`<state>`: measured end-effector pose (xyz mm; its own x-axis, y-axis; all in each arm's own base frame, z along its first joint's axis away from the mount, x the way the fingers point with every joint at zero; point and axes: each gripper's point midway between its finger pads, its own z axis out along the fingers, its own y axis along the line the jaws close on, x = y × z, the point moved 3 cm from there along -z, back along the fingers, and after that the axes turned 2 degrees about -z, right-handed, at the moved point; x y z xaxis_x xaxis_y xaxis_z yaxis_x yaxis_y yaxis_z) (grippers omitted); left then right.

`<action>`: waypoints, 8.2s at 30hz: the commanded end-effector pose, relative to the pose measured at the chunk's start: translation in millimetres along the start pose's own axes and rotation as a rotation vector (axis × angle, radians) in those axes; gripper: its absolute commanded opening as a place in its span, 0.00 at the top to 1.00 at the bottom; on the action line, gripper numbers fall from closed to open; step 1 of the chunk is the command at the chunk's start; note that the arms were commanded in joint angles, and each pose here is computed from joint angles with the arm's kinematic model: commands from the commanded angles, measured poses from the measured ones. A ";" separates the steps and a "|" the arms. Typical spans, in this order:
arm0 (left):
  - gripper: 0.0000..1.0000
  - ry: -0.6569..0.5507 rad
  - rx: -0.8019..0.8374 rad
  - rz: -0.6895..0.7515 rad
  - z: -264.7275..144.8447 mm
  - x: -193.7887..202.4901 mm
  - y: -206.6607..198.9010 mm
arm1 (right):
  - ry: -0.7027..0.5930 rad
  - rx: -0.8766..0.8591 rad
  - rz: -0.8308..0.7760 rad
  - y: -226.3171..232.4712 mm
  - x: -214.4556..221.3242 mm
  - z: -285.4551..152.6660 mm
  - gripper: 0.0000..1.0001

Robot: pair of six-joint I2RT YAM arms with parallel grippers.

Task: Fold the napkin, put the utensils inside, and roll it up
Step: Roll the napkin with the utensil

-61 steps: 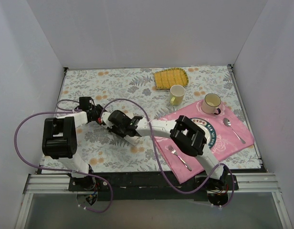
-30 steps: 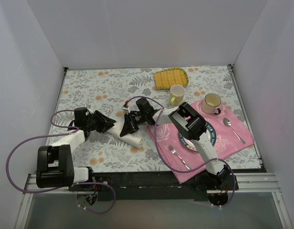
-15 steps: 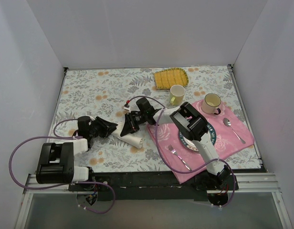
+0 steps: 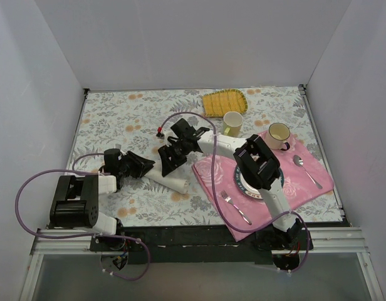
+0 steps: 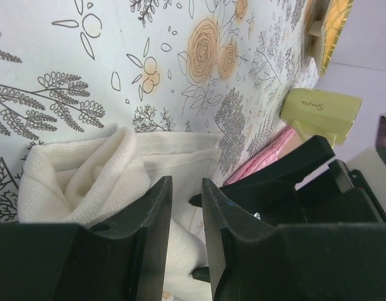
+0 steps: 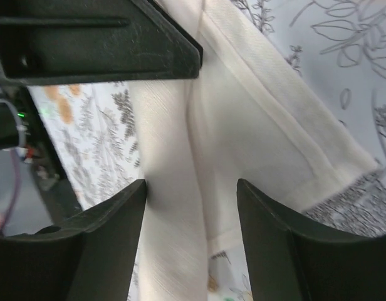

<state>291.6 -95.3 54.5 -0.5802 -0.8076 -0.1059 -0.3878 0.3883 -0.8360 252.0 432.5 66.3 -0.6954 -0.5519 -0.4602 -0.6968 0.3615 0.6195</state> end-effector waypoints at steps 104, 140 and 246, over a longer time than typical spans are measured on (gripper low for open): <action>0.64 0.226 -0.209 0.165 27.5 5.5 -9.2 | -0.048 0.410 -0.793 47.8 -9.8 -31.8 0.23; 0.56 -0.007 -0.212 0.312 9.3 -66.5 -80.8 | 0.177 0.283 -0.555 15.5 60.1 41.9 0.82; 0.51 0.134 -0.032 0.229 -19.4 2.2 -68.4 | 0.102 -0.254 0.235 -21.9 60.8 15.1 0.70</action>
<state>312.7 -102.3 117.5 -0.7263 -0.6384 -0.2548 -0.2977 0.6264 -0.7204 240.3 410.7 47.0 -0.7577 -0.5384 -0.3688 -0.5651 0.2584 0.7835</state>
